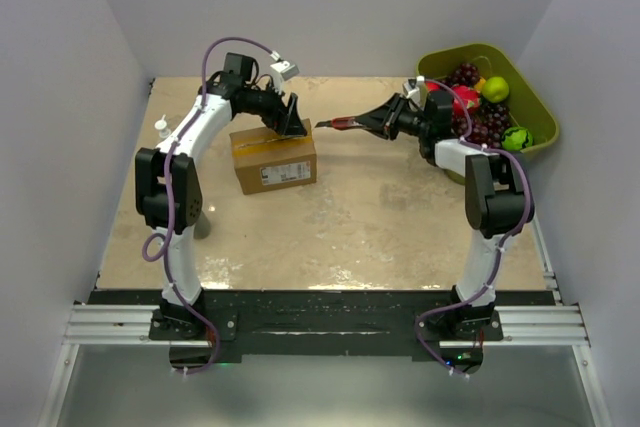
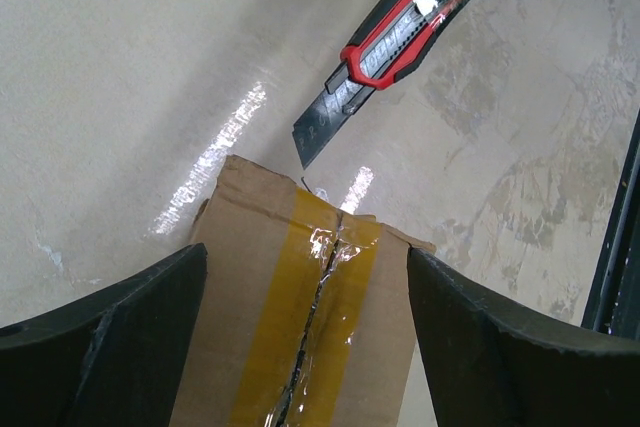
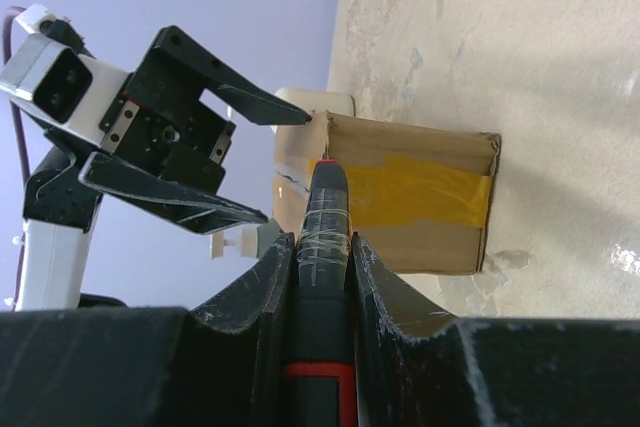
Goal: Unpack the express box
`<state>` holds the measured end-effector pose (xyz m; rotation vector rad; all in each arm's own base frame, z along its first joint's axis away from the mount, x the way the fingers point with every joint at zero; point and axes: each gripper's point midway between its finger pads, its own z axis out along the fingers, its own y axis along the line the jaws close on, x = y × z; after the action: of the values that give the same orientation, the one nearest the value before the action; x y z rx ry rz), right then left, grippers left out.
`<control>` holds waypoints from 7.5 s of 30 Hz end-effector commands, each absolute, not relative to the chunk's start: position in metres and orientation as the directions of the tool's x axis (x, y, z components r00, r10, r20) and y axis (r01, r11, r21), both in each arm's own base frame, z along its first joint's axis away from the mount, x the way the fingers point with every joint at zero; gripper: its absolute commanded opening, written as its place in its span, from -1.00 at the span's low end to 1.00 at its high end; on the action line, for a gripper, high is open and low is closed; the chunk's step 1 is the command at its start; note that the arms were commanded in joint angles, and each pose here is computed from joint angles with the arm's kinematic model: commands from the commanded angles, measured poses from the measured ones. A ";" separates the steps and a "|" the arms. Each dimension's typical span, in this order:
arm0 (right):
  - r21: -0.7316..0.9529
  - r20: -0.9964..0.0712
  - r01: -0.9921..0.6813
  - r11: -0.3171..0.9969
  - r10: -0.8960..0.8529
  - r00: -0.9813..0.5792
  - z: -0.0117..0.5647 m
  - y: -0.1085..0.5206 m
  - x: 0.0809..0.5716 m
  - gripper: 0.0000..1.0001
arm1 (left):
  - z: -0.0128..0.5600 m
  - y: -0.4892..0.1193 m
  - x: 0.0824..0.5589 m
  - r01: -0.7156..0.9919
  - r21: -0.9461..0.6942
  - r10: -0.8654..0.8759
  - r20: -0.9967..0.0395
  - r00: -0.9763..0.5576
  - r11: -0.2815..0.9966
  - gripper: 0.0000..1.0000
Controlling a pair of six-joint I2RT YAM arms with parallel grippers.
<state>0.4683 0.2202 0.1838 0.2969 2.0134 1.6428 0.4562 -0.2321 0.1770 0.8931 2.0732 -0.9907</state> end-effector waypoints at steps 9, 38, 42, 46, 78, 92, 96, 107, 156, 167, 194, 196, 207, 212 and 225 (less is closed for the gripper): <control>0.957 -0.277 -0.199 0.212 0.460 -0.844 0.194 0.232 0.469 -1.00 | 0.160 -0.229 0.449 0.760 -0.422 0.291 -0.743 -0.602 0.494 0.70; 0.960 -0.262 -0.168 0.223 0.512 -0.818 0.195 0.223 0.473 -1.00 | 0.157 -0.228 0.449 0.759 -0.423 0.294 -0.741 -0.604 0.495 0.68; 0.958 -0.268 -0.169 0.231 0.521 -0.811 0.197 0.221 0.476 -1.00 | 0.158 -0.228 0.449 0.760 -0.420 0.294 -0.742 -0.602 0.495 0.68; 0.962 -0.256 -0.161 0.221 0.523 -0.813 0.197 0.222 0.476 -1.00 | 0.157 -0.228 0.449 0.758 -0.421 0.295 -0.740 -0.604 0.498 0.68; 0.966 -0.241 -0.169 0.196 0.452 -0.859 0.197 0.237 0.462 -1.00 | 0.154 -0.228 0.450 0.758 -0.414 0.297 -0.741 -0.602 0.504 0.69; 0.964 -0.253 -0.197 0.180 0.383 -0.889 0.203 0.248 0.449 -1.00 | 0.148 -0.224 0.457 0.750 -0.358 0.319 -0.741 -0.591 0.557 0.59; 0.962 -0.252 -0.194 0.190 0.357 -0.899 0.204 0.247 0.441 -1.00 | 0.143 -0.223 0.459 0.744 -0.335 0.324 -0.742 -0.586 0.578 0.45; 0.951 -0.277 -0.213 0.225 0.310 -0.909 0.206 0.245 0.422 -1.00 | 0.135 -0.222 0.463 0.738 -0.315 0.330 -0.742 -0.583 0.597 -0.53; 0.943 -0.269 -0.218 0.252 0.191 -0.944 0.202 0.228 0.370 -1.00 | 0.111 -0.181 0.514 0.657 -0.280 0.274 -0.744 -0.610 0.700 -1.00; 0.877 -0.413 -0.334 0.344 0.187 -0.891 0.234 0.204 0.396 -1.00 | 0.123 -0.194 0.509 0.678 -0.391 0.206 -0.754 -0.624 0.622 -1.00; 0.097 -0.697 -0.868 0.488 -0.589 -0.409 0.189 0.259 0.384 -1.00 | 0.223 -0.131 0.522 0.441 -0.485 -0.150 -0.783 -0.604 0.755 0.19; 0.067 -0.713 -0.860 0.506 -0.579 -0.396 0.194 0.264 0.402 -1.00 | 0.213 -0.092 0.523 0.332 -0.370 -0.112 -0.796 -0.595 0.868 0.09; -0.048 -0.804 -0.811 0.583 -0.505 -0.315 0.220 0.297 0.498 -1.00 | 0.136 -0.109 0.448 0.445 -0.405 0.090 -0.651 -0.754 0.799 -0.68; -0.029 -0.844 -0.814 0.581 -0.450 -0.291 0.235 0.315 0.503 -1.00 | 0.132 -0.149 0.417 0.538 -0.511 0.152 -0.615 -0.774 0.671 -0.87; -0.092 -0.868 -0.797 0.598 -0.440 -0.230 0.232 0.338 0.529 -1.00 | 0.119 -0.192 0.343 0.701 -0.494 0.420 -0.567 -0.708 0.514 -0.53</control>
<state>0.5132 0.3242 0.2044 -1.0477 1.9598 0.5030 0.3572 -0.2041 0.1019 0.8119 2.4394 -1.0514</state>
